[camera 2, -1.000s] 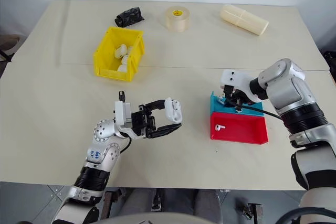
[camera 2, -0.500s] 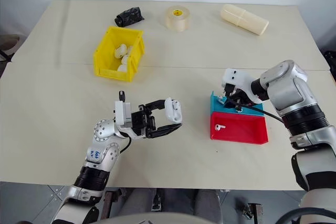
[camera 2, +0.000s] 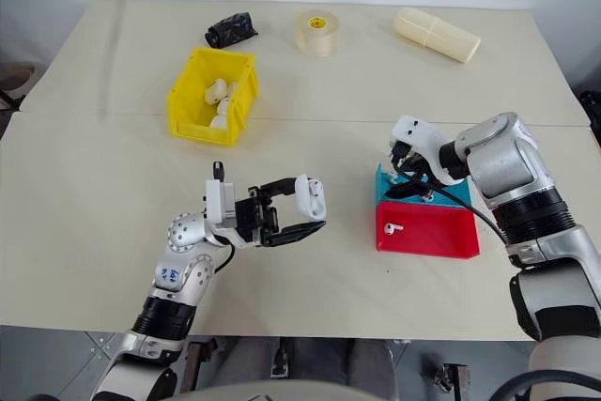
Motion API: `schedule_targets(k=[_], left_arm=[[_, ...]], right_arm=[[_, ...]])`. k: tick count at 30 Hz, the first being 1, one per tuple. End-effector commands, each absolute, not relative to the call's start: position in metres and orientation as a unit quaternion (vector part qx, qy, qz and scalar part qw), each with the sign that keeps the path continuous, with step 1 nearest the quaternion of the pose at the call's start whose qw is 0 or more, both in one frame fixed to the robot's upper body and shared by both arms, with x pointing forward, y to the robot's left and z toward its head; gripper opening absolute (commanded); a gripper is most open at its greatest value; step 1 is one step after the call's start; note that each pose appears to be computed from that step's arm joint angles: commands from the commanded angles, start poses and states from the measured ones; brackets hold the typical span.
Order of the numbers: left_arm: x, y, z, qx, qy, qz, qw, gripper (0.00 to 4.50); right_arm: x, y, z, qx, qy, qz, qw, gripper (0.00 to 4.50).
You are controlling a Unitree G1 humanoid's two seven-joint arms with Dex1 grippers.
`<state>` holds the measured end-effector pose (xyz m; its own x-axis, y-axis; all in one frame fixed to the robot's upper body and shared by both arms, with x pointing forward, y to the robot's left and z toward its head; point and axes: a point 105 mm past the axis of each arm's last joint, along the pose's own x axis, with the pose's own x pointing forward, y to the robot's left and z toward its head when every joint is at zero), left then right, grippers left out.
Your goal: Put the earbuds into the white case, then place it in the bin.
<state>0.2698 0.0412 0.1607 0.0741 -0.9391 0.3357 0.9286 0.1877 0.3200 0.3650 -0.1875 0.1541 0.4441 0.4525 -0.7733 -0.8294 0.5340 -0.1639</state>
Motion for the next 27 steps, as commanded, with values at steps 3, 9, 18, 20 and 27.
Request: schedule_targets(k=[3,9,18,20,27], left_arm=[[0.266,0.040,0.171,0.019,-0.259,-0.641,0.723,2.78],[0.266,0.041,0.171,0.021,-0.259,-0.640,0.723,2.78],[0.266,0.041,0.171,0.020,-0.259,-0.640,0.723,2.78],[0.267,0.041,0.172,0.020,-0.260,-0.639,0.723,2.78],[0.267,0.042,0.172,0.021,-0.261,-0.639,0.723,2.78]], right_arm=[[0.367,-0.184,0.165,-0.275,0.324,0.390,0.817,3.62],[0.368,-0.185,0.159,-0.280,0.328,0.382,0.817,2.66],[0.366,-0.183,0.158,-0.278,0.330,0.387,0.815,0.97],[0.365,-0.182,0.158,-0.278,0.330,0.390,0.814,0.97],[0.364,-0.184,0.156,-0.285,0.329,0.391,0.811,0.97]])
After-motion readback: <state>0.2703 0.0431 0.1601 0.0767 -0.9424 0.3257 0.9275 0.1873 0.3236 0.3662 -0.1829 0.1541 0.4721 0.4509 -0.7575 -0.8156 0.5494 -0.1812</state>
